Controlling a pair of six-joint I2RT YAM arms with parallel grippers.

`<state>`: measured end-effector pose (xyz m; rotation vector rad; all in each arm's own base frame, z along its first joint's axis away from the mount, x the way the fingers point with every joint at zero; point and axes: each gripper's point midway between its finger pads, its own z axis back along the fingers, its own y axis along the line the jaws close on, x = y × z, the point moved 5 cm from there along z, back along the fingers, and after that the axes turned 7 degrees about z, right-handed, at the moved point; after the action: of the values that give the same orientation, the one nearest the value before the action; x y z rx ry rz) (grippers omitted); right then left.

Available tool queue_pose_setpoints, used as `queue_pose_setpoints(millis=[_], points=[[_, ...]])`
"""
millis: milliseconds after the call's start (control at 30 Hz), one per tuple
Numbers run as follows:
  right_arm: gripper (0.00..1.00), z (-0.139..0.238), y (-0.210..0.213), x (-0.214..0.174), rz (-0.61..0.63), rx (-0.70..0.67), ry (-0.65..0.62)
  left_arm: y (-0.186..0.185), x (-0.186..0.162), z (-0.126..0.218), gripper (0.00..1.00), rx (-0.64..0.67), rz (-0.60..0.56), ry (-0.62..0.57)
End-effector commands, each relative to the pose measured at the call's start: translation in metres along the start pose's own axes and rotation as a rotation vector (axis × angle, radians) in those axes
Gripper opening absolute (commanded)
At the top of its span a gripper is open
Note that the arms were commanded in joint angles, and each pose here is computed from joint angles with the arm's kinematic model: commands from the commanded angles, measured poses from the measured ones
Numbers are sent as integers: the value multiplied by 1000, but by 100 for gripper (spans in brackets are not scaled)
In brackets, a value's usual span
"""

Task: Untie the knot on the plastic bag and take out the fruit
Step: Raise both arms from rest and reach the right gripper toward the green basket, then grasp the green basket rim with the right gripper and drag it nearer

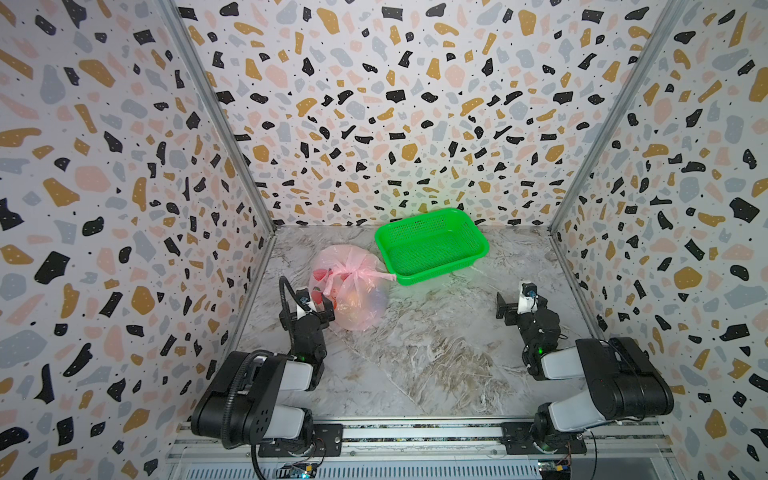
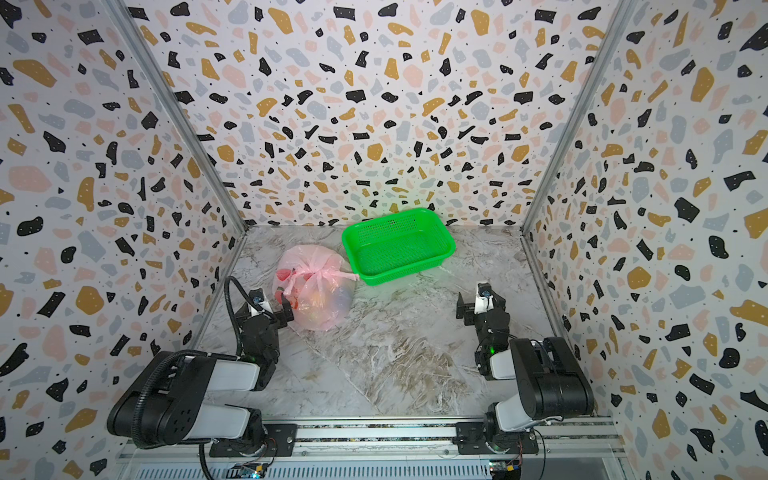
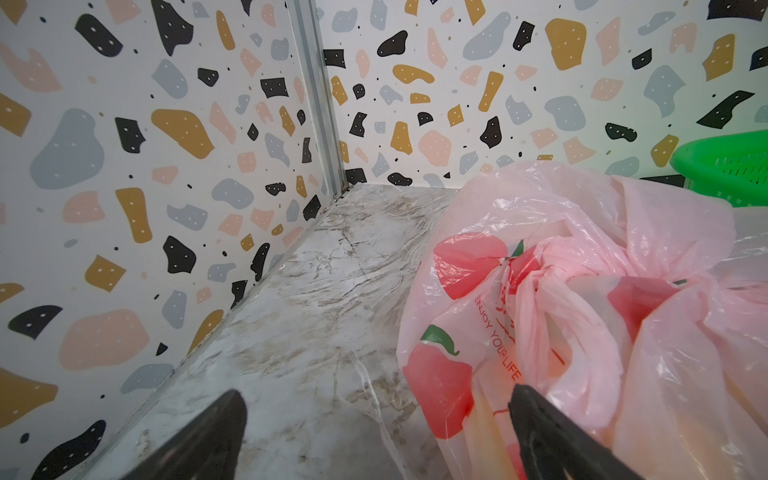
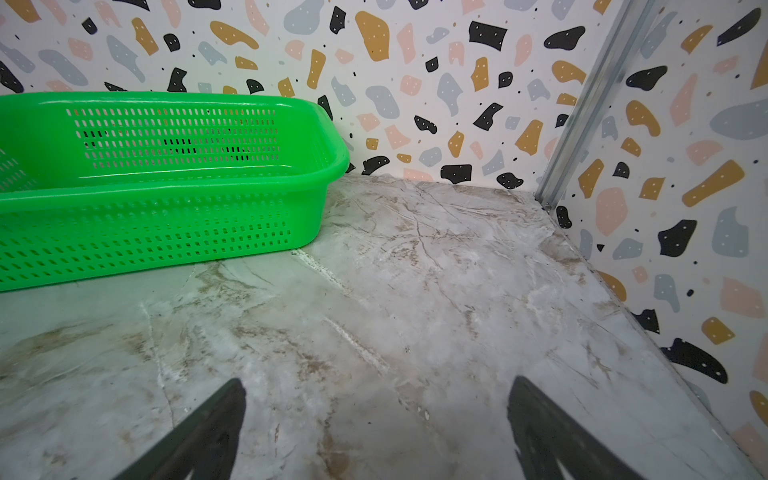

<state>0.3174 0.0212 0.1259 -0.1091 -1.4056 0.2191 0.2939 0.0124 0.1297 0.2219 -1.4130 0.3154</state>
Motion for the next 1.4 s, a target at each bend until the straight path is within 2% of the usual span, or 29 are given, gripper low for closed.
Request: queue_pose_setpoints(millis=[0, 267, 367, 533, 667, 833, 967, 1167, 1367], points=[[99, -2, -1, 4, -10, -5, -10, 2, 11, 0, 100, 7, 36, -54], [99, -3, -6, 13, -17, -27, 3, 2, 19, -2, 100, 26, 43, -60], [99, -8, -12, 21, -52, -75, 76, -7, 32, -10, 100, 10, 7, 3], [99, -19, -16, 39, -186, -155, 226, -10, 48, -9, 100, 15, 11, 33], [99, -35, 18, 72, -215, -71, 342, -17, 63, -7, 100, -7, 37, 68], [99, -51, 81, 109, -281, 90, 460, -32, 78, 2, 100, -127, 81, 103], [99, -65, 116, 129, -355, 123, 521, -46, 92, 11, 99, -201, 72, 124], [99, -96, 158, 128, -458, 111, 694, -59, 102, 17, 100, -269, 104, 135], [99, -112, 176, 118, -516, 118, 772, -62, 110, 16, 100, -280, 99, 134]])
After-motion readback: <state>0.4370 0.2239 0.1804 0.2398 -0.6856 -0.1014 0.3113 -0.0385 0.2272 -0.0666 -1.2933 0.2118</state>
